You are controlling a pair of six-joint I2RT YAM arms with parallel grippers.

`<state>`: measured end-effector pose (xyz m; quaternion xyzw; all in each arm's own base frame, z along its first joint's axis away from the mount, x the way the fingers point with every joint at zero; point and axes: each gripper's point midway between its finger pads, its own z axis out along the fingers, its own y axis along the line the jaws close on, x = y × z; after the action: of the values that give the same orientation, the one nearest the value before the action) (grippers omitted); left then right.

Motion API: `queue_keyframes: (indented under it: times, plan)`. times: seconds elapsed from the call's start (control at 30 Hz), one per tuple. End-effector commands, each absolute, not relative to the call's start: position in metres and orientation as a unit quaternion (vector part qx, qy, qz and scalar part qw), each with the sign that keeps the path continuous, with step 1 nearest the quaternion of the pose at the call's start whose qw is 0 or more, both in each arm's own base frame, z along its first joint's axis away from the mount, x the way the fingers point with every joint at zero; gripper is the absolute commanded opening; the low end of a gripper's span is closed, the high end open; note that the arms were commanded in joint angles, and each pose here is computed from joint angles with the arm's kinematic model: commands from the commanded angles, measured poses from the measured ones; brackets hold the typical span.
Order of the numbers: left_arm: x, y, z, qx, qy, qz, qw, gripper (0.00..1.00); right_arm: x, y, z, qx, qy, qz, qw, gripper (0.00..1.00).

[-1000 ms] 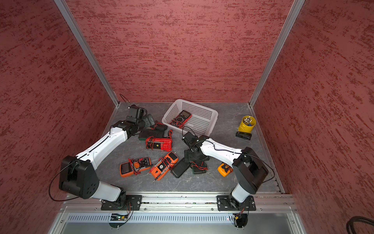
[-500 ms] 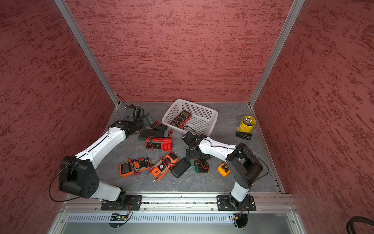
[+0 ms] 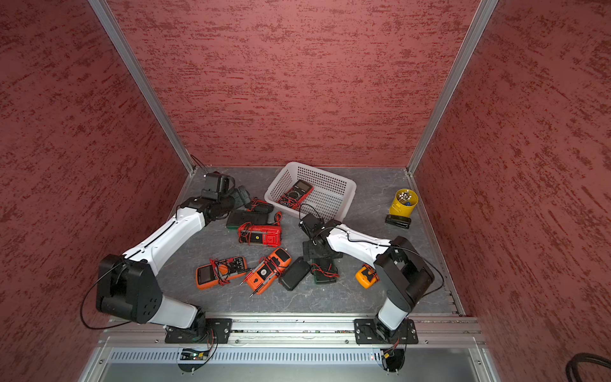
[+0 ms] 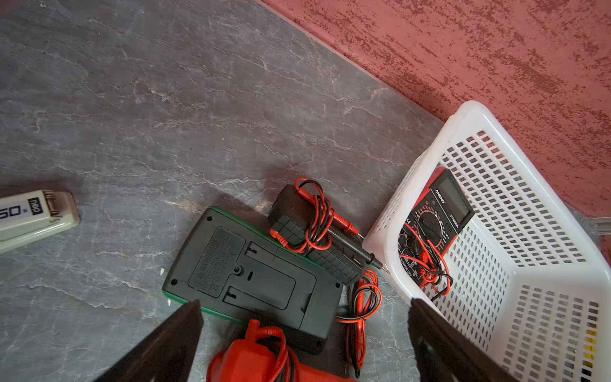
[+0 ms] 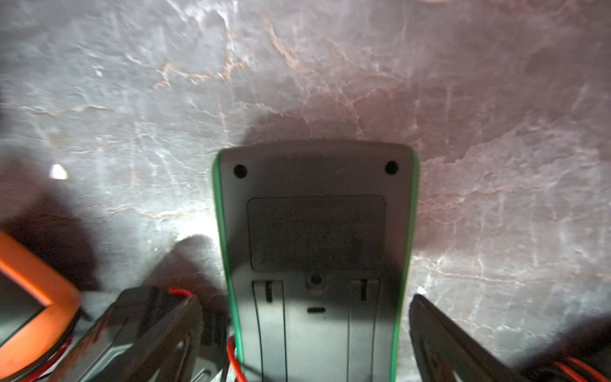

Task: Put the multimeter into the basket
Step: Pick up the multimeter from the center of the board.

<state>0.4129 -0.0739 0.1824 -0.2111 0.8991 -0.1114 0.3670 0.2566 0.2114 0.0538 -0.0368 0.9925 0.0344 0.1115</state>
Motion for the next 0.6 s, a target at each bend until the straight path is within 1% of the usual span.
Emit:
queue_keyframes:
  times: [0.0, 0.43, 0.5, 0.57]
  plan:
    - [0.414, -0.070, 0.183, -0.218, 0.896, -0.113, 0.371, 1.00, 0.263, 0.209, 0.061, -0.032, 0.991, 0.029, 0.124, 0.99]
    - [0.419, -0.069, 0.186, -0.218, 0.895, -0.112, 0.373, 1.00, 0.254, 0.203, 0.020, -0.016, 0.994, 0.022, 0.104, 0.99]
    - [0.419, -0.069, 0.185, -0.219, 0.896, -0.112, 0.371, 1.00, 0.254, 0.201, 0.018, -0.015, 0.994, 0.019, 0.104, 0.97]
    - [0.420, -0.069, 0.185, -0.218, 0.895, -0.112, 0.372, 1.00, 0.253, 0.199, 0.015, -0.014, 0.994, 0.016, 0.107, 0.91]
